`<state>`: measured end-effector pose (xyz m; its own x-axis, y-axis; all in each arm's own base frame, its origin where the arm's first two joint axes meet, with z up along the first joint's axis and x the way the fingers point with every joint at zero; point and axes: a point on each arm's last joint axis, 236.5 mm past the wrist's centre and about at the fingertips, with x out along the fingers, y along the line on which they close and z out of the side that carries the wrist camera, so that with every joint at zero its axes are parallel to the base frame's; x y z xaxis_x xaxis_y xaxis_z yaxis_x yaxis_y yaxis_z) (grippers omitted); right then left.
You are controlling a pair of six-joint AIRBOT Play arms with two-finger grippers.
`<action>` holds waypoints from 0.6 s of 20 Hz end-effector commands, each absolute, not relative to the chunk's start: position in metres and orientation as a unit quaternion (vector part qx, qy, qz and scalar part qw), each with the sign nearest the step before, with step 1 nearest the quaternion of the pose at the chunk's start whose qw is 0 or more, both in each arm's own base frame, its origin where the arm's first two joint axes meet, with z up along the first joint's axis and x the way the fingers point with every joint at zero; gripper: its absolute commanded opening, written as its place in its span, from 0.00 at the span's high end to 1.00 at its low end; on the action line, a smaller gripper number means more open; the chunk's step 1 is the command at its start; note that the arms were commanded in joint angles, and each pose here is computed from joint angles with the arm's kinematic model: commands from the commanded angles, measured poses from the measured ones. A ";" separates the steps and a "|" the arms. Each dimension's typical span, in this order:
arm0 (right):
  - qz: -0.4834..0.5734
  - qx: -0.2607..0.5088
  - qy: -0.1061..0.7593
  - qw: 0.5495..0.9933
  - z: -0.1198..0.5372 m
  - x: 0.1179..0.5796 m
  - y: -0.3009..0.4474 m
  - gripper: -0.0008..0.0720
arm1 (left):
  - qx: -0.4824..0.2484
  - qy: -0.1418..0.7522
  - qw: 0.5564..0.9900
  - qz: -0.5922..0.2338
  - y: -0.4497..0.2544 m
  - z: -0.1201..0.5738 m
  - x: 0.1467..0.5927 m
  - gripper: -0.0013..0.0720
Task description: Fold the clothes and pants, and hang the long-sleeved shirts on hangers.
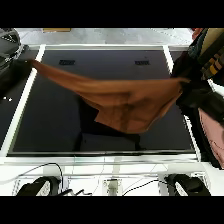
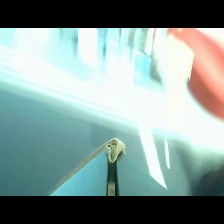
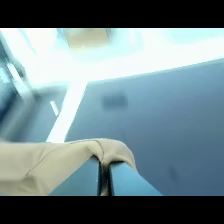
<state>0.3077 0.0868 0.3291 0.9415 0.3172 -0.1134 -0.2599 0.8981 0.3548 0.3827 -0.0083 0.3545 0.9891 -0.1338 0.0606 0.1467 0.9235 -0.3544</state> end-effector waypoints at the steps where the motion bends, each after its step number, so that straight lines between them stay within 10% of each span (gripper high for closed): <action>1: 0.170 0.188 -0.011 0.967 0.413 0.282 0.085 0.96 | -0.136 -0.245 0.959 -0.033 0.008 0.484 0.251 0.95; 7: 0.209 0.120 0.003 0.971 0.462 0.197 0.093 0.96 | -0.096 -0.382 0.919 -0.035 -0.007 0.537 0.114 0.95; 12: 0.177 0.091 0.004 0.980 0.470 0.195 0.078 0.96 | -0.090 -0.319 0.942 -0.059 -0.020 0.515 0.145 0.95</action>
<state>0.1945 0.0884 0.4707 0.9199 0.3875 0.0601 -0.3908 0.8937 0.2204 0.1350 -0.0120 0.5256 0.7538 -0.0209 0.6568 0.1560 0.9766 -0.1480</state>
